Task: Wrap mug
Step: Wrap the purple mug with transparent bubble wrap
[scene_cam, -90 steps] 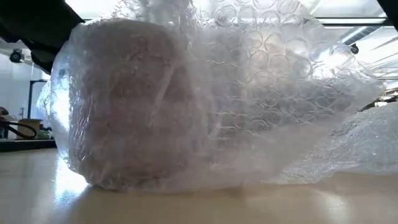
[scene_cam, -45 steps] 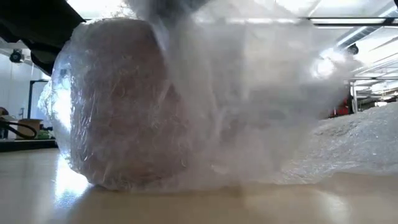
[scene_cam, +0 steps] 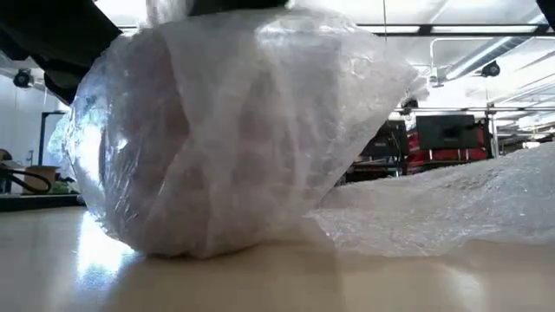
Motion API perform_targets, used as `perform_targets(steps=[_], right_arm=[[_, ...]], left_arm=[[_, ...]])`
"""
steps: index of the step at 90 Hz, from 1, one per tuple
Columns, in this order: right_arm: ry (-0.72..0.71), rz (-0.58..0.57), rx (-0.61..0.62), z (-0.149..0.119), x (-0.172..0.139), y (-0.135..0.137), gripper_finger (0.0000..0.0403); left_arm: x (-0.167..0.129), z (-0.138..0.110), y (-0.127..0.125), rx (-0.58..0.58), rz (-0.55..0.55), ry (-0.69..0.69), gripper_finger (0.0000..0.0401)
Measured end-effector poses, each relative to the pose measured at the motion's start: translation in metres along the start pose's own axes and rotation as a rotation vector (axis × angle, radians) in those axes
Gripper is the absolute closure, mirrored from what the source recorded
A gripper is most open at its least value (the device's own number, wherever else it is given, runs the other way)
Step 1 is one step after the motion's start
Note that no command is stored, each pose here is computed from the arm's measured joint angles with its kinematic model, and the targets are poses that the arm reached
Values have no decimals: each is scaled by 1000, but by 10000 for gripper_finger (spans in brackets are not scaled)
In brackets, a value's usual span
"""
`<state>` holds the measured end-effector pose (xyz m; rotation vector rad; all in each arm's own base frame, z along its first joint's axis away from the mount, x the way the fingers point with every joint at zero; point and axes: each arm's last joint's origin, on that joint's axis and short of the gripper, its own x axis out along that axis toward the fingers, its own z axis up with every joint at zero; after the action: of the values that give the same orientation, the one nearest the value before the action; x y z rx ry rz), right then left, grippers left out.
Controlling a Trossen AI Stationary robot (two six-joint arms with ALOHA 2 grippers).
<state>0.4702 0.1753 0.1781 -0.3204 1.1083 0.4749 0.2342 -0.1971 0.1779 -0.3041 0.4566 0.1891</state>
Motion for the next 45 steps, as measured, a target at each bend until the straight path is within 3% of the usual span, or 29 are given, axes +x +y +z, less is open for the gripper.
perform_targets(steps=[14, 30, 45], right_arm=[[23, 5, 33, -5, 16, 1, 403], [-44, -16, 16, 2, 15, 3, 403], [-52, -39, 5, 2, 10, -2, 403]], left_arm=[[-7, 14, -7, -79, -83, 44, 381], [-19, 45, -25, -87, -150, 24, 381], [-5, 36, -28, -56, -117, 35, 381]])
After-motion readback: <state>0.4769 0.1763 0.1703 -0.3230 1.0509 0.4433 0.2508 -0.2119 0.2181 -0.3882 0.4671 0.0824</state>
